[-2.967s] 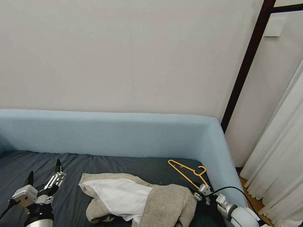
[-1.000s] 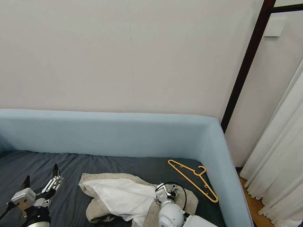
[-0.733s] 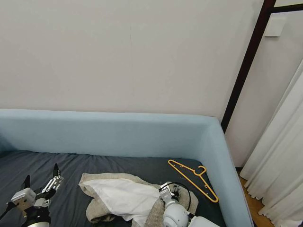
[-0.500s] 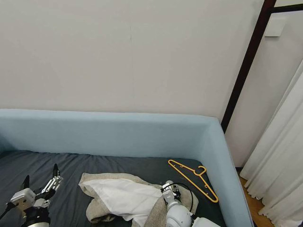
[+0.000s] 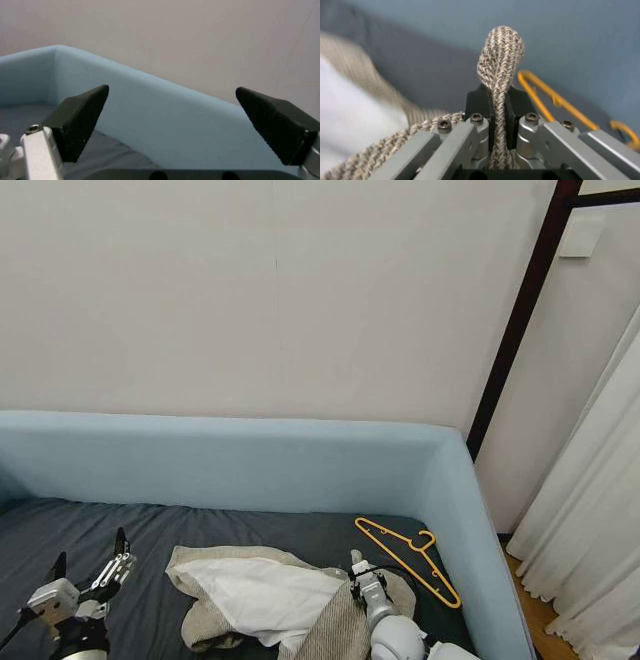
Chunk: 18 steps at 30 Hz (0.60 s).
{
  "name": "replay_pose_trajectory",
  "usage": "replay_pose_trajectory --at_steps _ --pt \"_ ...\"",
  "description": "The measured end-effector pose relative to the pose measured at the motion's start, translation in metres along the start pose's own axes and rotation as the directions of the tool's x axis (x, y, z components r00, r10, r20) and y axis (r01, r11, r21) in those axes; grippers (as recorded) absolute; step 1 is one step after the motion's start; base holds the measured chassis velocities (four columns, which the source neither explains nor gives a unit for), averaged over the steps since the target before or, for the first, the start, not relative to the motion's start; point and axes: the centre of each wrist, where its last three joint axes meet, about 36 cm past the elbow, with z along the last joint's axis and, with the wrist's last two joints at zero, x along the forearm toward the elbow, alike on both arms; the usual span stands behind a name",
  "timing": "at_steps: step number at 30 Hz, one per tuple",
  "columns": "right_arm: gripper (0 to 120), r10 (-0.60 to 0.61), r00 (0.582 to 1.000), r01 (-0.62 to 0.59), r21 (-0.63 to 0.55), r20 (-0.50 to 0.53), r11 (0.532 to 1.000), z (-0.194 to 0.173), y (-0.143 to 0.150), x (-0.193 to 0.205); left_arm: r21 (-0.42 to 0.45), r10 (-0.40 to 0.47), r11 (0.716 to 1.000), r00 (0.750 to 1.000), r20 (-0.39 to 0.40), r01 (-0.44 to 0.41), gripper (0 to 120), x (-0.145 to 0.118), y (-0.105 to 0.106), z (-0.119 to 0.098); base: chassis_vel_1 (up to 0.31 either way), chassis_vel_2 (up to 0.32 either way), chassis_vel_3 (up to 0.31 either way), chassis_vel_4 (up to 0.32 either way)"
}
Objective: Pick up the clothes from the sofa and hang them on the clothes hanger.
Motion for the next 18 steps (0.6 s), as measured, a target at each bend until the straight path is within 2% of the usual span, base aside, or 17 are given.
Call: replay_pose_trajectory --at_steps 3,4,6,7,9,10,13,15,17,18 --pt "3 -0.025 0.994 0.030 -0.048 0.103 0.998 -0.009 -0.009 -0.004 -0.002 -0.001 1.000 1.000 -0.003 0.001 100 -0.001 0.001 0.002 0.000 0.000 0.000 0.000" --pt "3 -0.073 0.963 0.104 -0.107 0.259 0.989 -0.035 -0.027 -0.012 0.000 0.001 1.000 1.000 -0.005 -0.001 100 -0.004 0.002 0.004 0.000 0.000 0.000 0.000" --pt "3 -0.139 0.907 0.205 -0.128 0.397 0.970 -0.066 -0.045 -0.020 0.014 0.004 1.000 1.000 -0.006 -0.004 100 -0.007 0.002 0.005 0.000 0.000 0.000 0.000" --pt "3 -0.173 0.874 0.254 -0.124 0.454 0.959 -0.081 -0.054 -0.023 0.025 0.005 1.000 1.000 -0.008 -0.005 100 -0.009 0.002 0.006 0.000 0.000 0.000 0.000" --pt "3 -0.187 0.860 0.274 -0.121 0.475 0.954 -0.088 -0.057 -0.024 0.031 0.007 0.999 1.000 -0.009 -0.006 100 -0.010 0.001 0.006 0.000 0.000 0.000 0.000" --pt "3 -0.235 0.805 0.342 -0.103 0.545 0.934 -0.113 -0.069 -0.029 0.052 0.011 0.999 1.000 -0.019 -0.010 100 -0.012 -0.001 0.009 0.000 0.000 0.000 0.000" --pt "3 -0.321 0.686 0.457 -0.043 0.653 0.889 -0.170 -0.091 -0.035 0.099 0.019 0.995 0.999 -0.046 -0.014 100 -0.016 -0.003 0.017 0.000 0.000 0.000 0.000" --pt "3 -0.332 0.671 0.468 -0.032 0.663 0.883 -0.176 -0.093 -0.036 0.105 0.019 0.994 0.999 -0.048 -0.013 100 -0.017 -0.003 0.018 0.000 0.000 0.000 0.000" --pt "3 -0.400 0.581 0.522 0.053 0.709 0.852 -0.217 -0.103 -0.039 0.133 0.019 0.991 0.998 -0.059 -0.011 100 -0.022 -0.005 0.022 0.000 0.000 0.000 0.000" --pt "3 -0.409 0.569 0.527 0.066 0.713 0.848 -0.223 -0.104 -0.040 0.137 0.020 0.990 0.998 -0.060 -0.012 100 -0.023 -0.006 0.023 0.000 0.000 0.000 0.000"
